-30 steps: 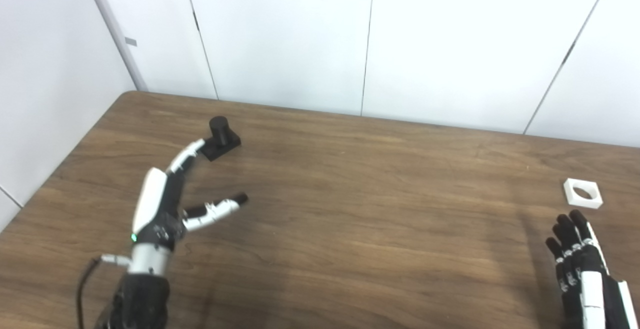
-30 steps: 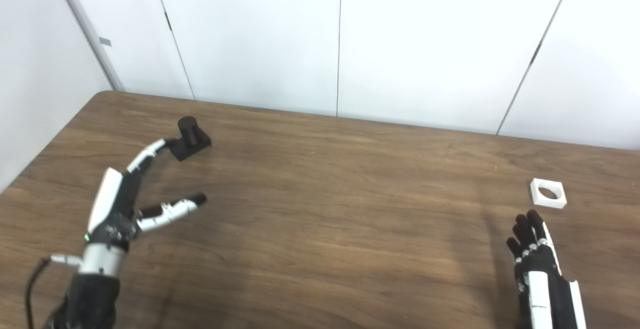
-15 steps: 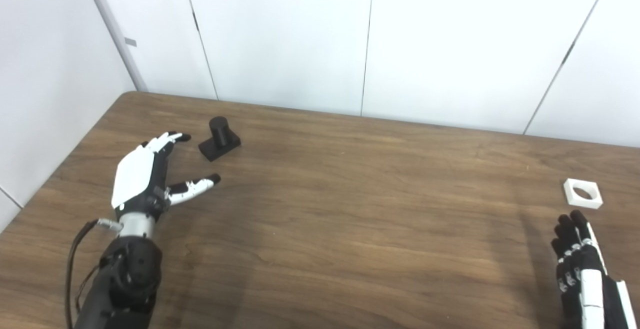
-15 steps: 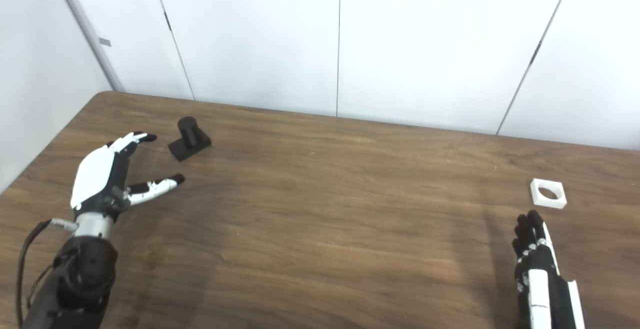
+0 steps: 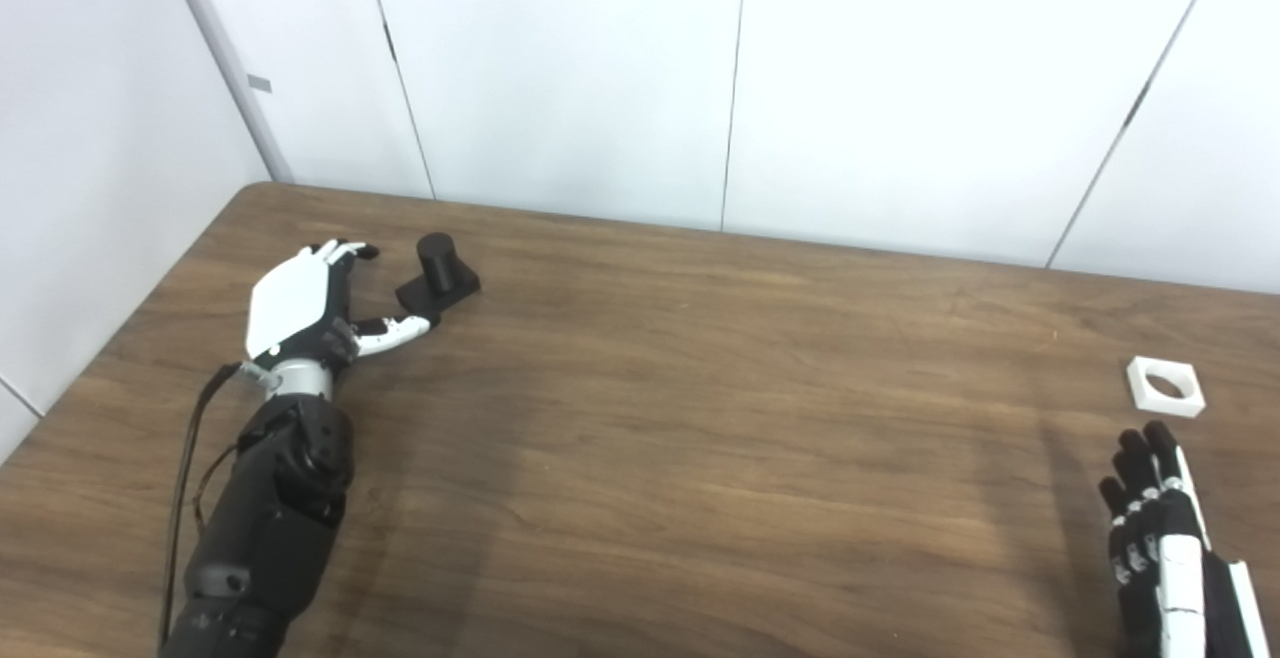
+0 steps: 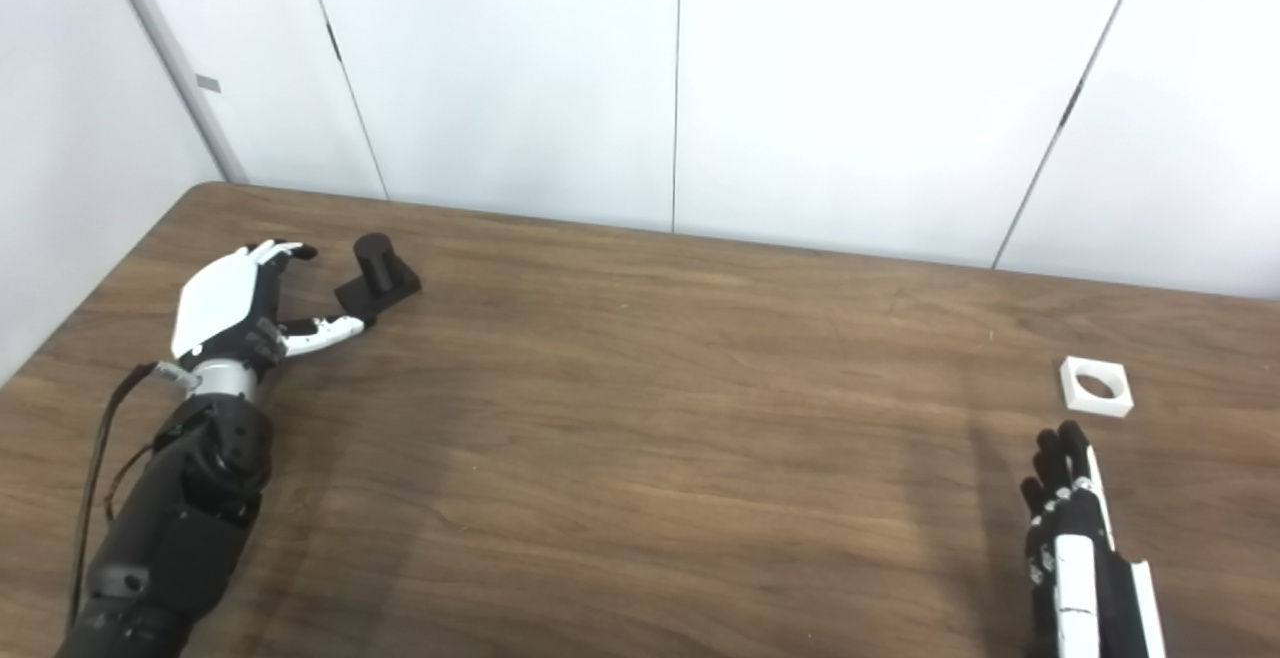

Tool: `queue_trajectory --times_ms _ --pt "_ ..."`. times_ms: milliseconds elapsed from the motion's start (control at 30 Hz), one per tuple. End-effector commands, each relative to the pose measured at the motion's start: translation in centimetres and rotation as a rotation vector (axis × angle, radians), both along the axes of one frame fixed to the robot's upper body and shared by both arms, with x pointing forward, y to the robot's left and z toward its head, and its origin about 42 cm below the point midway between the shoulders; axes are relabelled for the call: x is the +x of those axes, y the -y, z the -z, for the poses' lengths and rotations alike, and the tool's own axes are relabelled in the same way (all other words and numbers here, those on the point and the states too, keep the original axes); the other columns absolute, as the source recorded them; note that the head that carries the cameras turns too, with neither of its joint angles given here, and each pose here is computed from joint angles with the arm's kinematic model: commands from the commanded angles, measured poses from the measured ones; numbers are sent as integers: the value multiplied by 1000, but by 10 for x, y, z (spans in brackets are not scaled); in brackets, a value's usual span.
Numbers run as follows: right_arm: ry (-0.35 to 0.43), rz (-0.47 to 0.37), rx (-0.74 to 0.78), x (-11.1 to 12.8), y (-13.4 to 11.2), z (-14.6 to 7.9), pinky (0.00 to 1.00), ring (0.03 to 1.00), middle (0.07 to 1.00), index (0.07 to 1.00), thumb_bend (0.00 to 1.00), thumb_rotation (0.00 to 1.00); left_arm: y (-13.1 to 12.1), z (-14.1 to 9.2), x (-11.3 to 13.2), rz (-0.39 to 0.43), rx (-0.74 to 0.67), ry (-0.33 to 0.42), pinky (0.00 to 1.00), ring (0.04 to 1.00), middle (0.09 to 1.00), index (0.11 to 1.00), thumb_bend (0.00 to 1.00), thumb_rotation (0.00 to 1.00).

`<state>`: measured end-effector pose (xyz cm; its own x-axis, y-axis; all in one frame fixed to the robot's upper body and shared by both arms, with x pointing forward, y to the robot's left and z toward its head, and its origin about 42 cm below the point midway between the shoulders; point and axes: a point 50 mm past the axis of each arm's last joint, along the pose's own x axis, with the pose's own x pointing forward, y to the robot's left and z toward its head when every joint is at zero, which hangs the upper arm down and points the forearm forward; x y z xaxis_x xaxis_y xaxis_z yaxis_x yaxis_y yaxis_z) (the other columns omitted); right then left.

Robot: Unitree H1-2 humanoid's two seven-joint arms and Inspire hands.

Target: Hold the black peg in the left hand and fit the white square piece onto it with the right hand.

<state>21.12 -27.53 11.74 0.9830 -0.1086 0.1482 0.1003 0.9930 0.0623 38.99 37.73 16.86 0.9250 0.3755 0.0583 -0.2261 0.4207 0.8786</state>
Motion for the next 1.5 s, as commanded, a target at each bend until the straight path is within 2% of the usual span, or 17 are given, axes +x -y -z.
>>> queue_trajectory --times_ms 0,100,433,967,1367,1433,1467 --pt "-83 15 41 -30 -6 18 1000 996 970 984 448 877 -8 -31 23 2 10 60 1000 985 938 830 837 446" --pt "-88 17 52 -31 -7 18 988 984 957 973 477 847 -8 -29 34 -2 -24 32 1000 974 926 814 866 436" --pt "-87 17 52 -31 -9 17 1000 989 964 976 453 840 -10 -26 52 13 -57 -20 1000 971 916 783 893 420" --pt "-90 14 46 -32 -10 15 1000 993 975 988 427 869 -14 -26 51 -29 -24 -44 1000 963 896 703 858 338" --pt "-94 12 45 -33 -10 15 1000 992 968 984 439 864 -14 -28 50 -8 -21 -17 1000 937 864 617 857 301" --pt "-92 12 44 -34 -10 14 1000 995 970 986 430 869 -13 -28 49 7 -38 4 1000 924 830 561 846 231" --pt "-93 14 42 -34 -10 14 1000 994 969 984 429 869 -12 -28 49 17 -43 12 1000 919 811 517 656 138"
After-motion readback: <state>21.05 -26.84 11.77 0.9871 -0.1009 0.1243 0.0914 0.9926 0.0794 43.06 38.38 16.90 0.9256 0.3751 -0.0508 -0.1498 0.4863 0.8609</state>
